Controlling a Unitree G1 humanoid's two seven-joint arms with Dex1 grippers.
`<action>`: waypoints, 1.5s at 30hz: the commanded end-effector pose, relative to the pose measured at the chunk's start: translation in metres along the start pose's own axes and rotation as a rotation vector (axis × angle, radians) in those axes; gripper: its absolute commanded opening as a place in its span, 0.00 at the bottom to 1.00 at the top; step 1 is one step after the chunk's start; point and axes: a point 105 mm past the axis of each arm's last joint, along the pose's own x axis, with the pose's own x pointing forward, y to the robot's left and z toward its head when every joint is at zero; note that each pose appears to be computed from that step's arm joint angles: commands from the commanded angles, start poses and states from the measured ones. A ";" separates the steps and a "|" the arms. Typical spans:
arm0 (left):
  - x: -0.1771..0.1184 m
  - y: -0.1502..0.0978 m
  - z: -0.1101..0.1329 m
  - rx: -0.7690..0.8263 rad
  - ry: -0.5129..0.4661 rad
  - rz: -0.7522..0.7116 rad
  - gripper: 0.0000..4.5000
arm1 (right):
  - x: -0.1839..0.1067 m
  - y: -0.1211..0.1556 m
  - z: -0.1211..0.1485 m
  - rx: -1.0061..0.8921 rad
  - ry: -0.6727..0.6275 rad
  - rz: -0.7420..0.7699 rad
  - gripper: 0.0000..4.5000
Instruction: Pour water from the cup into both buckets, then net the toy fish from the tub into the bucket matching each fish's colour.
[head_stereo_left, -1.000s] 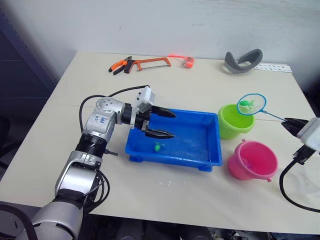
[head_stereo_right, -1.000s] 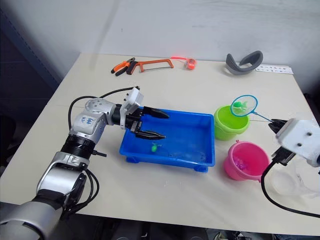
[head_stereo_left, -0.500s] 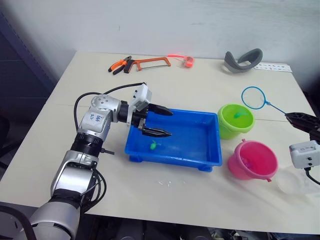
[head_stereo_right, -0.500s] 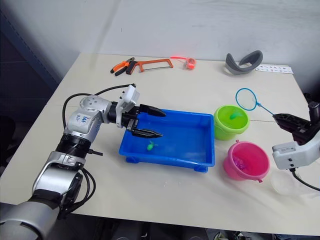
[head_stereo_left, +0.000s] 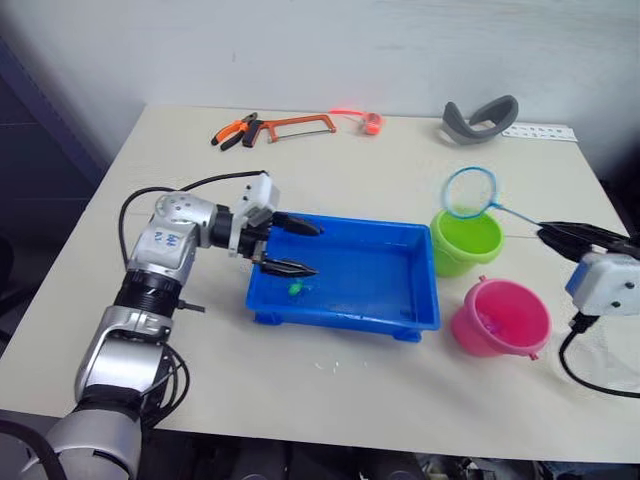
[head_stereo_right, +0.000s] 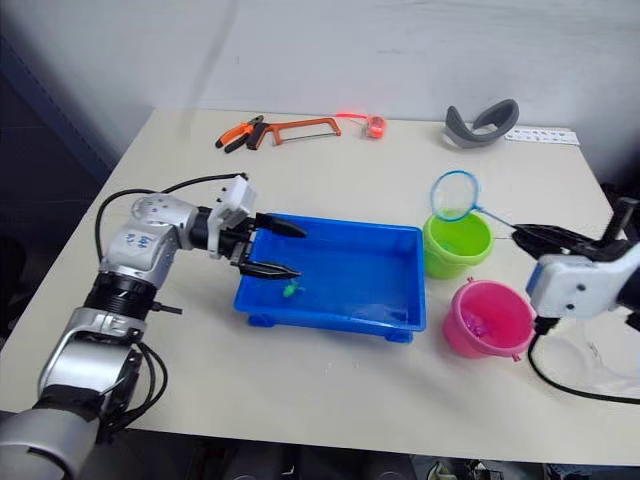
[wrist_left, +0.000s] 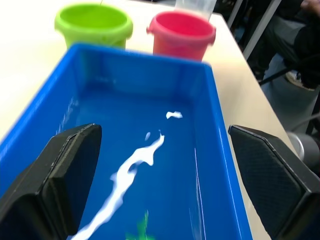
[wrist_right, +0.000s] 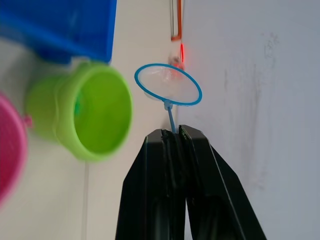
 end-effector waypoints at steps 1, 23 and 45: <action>-0.022 -0.004 -0.002 0.048 0.068 0.028 0.99 | 0.019 0.010 0.030 0.262 -0.149 0.064 0.00; -0.082 -0.025 -0.031 -0.005 0.260 0.188 0.99 | 0.137 0.109 0.061 0.221 -0.305 0.431 0.00; -0.051 -0.004 0.026 -0.014 -0.040 0.166 0.99 | 0.093 0.063 0.080 0.707 -0.371 0.283 0.00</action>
